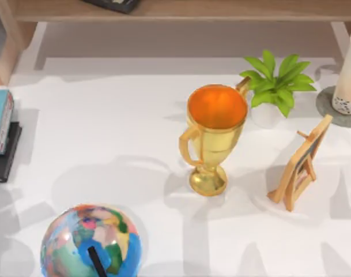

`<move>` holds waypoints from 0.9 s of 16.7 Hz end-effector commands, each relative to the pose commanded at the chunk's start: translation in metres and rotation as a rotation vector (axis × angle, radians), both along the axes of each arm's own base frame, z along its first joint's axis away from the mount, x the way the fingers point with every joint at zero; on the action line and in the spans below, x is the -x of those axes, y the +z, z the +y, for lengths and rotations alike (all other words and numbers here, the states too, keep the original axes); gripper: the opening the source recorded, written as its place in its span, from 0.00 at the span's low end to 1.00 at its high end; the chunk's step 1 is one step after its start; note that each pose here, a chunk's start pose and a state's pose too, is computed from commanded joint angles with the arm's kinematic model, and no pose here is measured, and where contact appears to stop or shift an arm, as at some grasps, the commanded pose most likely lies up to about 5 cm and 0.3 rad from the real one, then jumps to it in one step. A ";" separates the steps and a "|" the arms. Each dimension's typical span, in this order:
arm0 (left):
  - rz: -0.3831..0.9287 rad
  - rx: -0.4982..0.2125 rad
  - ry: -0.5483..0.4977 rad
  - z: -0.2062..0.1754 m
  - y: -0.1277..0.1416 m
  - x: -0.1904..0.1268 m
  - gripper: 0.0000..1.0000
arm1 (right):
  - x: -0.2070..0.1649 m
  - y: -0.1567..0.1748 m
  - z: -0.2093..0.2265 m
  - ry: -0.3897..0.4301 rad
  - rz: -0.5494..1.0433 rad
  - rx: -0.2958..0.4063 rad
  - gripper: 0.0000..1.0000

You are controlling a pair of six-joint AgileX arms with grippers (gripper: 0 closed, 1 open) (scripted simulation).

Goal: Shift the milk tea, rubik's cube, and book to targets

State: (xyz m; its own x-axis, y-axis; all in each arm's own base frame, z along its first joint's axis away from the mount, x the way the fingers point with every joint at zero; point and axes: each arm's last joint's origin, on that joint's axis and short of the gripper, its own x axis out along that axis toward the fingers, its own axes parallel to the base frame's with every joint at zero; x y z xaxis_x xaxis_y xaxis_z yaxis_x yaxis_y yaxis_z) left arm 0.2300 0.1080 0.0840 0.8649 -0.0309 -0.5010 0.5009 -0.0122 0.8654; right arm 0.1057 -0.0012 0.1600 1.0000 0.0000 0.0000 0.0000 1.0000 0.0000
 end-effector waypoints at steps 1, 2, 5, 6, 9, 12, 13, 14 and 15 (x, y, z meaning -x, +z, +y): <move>-0.005 -0.001 -0.002 0.000 0.001 -0.001 0.00 | 0.000 0.000 0.000 0.000 0.000 0.000 1.00; -0.005 -0.001 -0.002 0.000 0.001 -0.001 0.00 | 0.000 0.000 0.000 0.000 0.000 0.000 1.00; -0.005 -0.001 -0.002 0.000 0.001 -0.001 0.08 | 0.000 0.000 0.000 0.000 0.000 0.000 1.00; -0.005 -0.001 -0.002 0.000 0.001 -0.001 0.15 | 0.000 0.000 0.000 0.000 0.000 0.000 1.00; -0.005 -0.001 -0.002 0.000 0.001 -0.001 0.38 | 0.000 0.000 0.000 0.000 0.000 0.000 1.00; -0.005 -0.001 -0.002 0.000 0.001 -0.001 0.60 | 0.000 0.000 0.000 0.000 0.000 0.000 1.00; -0.005 -0.001 -0.002 0.000 0.001 -0.001 0.68 | 0.000 0.000 0.000 0.000 0.000 0.000 1.00; -0.005 -0.001 -0.002 0.000 0.001 -0.001 0.75 | 0.000 0.000 0.000 0.000 0.000 0.000 1.00; -0.005 -0.001 -0.002 0.000 0.001 -0.001 0.83 | 0.000 0.000 0.000 0.000 0.000 0.000 1.00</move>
State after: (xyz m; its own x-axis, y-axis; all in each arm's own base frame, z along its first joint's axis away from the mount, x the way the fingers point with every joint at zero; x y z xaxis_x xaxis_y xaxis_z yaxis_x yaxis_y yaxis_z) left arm 0.2308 0.1082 0.0850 0.8672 -0.0322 -0.4969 0.4967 -0.0146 0.8678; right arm 0.1057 -0.0012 0.1600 1.0000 0.0000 0.0000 0.0000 1.0000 0.0000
